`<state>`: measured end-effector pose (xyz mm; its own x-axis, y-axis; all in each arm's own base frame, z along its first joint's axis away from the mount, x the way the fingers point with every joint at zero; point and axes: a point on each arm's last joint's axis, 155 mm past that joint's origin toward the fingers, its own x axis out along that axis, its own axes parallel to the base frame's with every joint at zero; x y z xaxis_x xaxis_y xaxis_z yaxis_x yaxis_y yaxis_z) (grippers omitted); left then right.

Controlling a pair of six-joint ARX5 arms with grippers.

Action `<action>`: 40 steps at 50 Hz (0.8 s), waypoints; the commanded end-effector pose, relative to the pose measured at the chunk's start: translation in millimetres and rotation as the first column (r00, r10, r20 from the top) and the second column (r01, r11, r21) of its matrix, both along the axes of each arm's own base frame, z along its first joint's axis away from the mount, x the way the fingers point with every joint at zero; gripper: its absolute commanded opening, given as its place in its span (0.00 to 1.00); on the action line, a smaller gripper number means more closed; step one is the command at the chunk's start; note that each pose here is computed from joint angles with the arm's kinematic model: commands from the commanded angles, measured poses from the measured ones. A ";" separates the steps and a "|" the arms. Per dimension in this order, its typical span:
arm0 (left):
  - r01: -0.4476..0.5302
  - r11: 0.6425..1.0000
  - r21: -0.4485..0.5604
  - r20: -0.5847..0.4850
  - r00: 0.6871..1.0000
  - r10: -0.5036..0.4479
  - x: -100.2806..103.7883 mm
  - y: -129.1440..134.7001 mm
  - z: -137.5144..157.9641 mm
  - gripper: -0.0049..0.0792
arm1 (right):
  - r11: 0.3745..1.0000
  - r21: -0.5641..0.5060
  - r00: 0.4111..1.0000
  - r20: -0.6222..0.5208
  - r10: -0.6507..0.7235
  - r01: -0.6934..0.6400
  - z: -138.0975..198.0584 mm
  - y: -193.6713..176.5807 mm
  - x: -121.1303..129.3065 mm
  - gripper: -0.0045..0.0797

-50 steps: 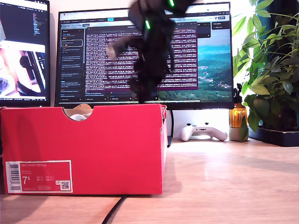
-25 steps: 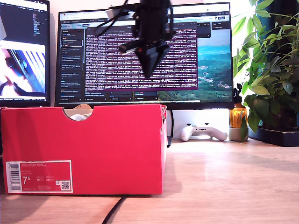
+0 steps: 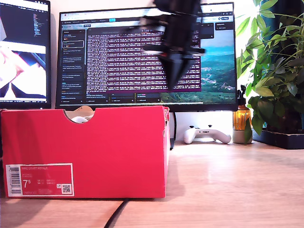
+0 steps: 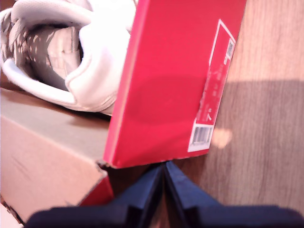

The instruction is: Pack the white shoes by picking the first shoe and placing it inside the red shoebox, left side, then picking and rotating the second shoe and placing it in the shoebox

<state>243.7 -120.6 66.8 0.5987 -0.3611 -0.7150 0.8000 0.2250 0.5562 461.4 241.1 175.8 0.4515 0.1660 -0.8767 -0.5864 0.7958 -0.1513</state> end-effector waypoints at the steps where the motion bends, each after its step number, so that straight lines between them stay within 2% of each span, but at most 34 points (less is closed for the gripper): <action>1: 0.019 1.000 -0.007 -0.012 1.000 -0.019 -2.6 -3.6 -2.8 0.04 | 1.000 0.013 1.000 0.006 0.002 -0.002 5.8 2.0 -1.4 0.05; 18: 0.056 0.997 -0.050 -0.014 0.998 -0.057 -5.2 -13.4 0.7 0.04 | 0.998 0.007 0.998 -0.016 -0.058 0.058 21.6 -36.7 -5.1 0.05; 24: -0.049 0.990 -0.136 -0.063 0.997 0.040 -5.3 -13.3 4.9 0.04 | 0.997 0.020 0.997 -0.004 -0.075 0.075 26.6 -44.3 -0.6 0.05; 30: -0.070 0.983 -0.167 -0.055 0.997 0.061 -7.9 -12.8 13.6 0.04 | 0.996 0.033 0.996 0.016 -0.087 0.086 34.3 -49.2 2.2 0.05; 40: -0.096 0.978 -0.184 -0.076 0.994 0.083 -26.8 -5.7 20.4 0.04 | 0.995 0.033 0.996 0.018 -0.091 0.090 38.6 -52.8 0.1 0.05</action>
<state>220.3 -126.3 86.6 0.5919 -0.4354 -0.6783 0.8038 0.3807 0.4571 466.9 183.2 194.4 0.4518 0.1258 -0.8832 -0.5024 0.8540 -0.1354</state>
